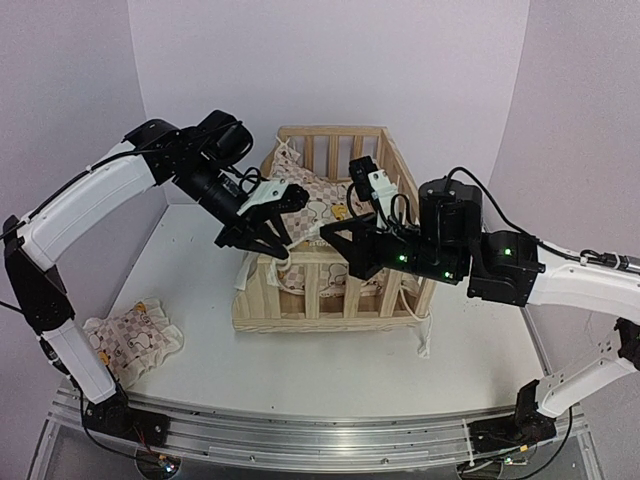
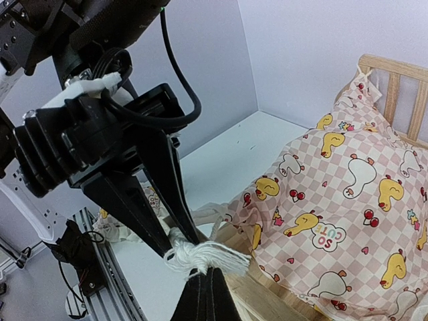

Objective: Set up the pet bed

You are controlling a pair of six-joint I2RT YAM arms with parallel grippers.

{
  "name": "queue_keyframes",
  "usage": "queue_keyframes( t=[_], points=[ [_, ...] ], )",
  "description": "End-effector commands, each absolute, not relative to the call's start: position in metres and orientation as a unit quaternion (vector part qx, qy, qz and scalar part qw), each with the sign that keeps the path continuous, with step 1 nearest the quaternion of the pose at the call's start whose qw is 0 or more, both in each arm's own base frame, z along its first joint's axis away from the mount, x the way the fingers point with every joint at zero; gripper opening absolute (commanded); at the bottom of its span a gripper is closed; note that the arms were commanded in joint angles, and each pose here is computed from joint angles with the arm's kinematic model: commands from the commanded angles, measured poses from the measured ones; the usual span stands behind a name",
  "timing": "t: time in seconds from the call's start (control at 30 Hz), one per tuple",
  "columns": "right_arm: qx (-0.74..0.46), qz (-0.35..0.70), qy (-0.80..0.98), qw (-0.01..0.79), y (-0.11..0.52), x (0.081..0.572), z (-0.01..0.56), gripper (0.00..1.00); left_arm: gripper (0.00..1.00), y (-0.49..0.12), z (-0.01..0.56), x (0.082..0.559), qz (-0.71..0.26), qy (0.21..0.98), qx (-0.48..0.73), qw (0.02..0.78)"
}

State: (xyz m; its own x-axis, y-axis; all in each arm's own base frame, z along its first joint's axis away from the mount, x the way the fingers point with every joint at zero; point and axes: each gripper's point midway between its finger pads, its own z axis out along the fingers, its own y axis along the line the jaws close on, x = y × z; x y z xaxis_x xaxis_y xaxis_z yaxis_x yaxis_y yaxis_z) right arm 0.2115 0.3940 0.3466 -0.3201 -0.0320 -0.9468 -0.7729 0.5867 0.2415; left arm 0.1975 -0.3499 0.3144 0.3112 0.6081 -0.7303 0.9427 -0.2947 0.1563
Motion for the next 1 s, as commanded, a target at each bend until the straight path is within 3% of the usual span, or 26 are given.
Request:
queue_keyframes(
  t=[0.0, 0.1, 0.23, 0.53, 0.87, 0.97],
  points=[
    [-0.267, 0.38, 0.713, 0.526, 0.387, 0.208, 0.366, 0.0, 0.15, -0.343, 0.321, 0.202, -0.257, 0.517, 0.758, 0.305],
    [-0.266, 0.379, 0.713, 0.526, 0.387, 0.208, 0.366, 0.0, 0.01, -0.343, 0.323, 0.204, -0.252, 0.513, 0.757, 0.316],
    [-0.276, 0.391, 0.709, 0.517, 0.391, 0.203, 0.367, 0.0, 0.0, -0.345, 0.341, 0.209, -0.23, 0.482, 0.758, 0.374],
    [-0.362, 0.481, 0.676, 0.425, 0.429, 0.162, 0.361, 0.0, 0.0, -0.347, 0.41, 0.23, -0.103, 0.348, 0.725, 0.586],
    [-0.389, 0.505, 0.674, 0.373, 0.454, 0.152, 0.343, 0.0, 0.0, -0.343, 0.418, 0.224, -0.038, 0.249, 0.705, 0.663],
    [-0.385, 0.5, 0.675, 0.382, 0.448, 0.153, 0.345, 0.11, 0.0, -0.342, 0.425, 0.223, -0.021, 0.224, 0.688, 0.69]
  ],
)
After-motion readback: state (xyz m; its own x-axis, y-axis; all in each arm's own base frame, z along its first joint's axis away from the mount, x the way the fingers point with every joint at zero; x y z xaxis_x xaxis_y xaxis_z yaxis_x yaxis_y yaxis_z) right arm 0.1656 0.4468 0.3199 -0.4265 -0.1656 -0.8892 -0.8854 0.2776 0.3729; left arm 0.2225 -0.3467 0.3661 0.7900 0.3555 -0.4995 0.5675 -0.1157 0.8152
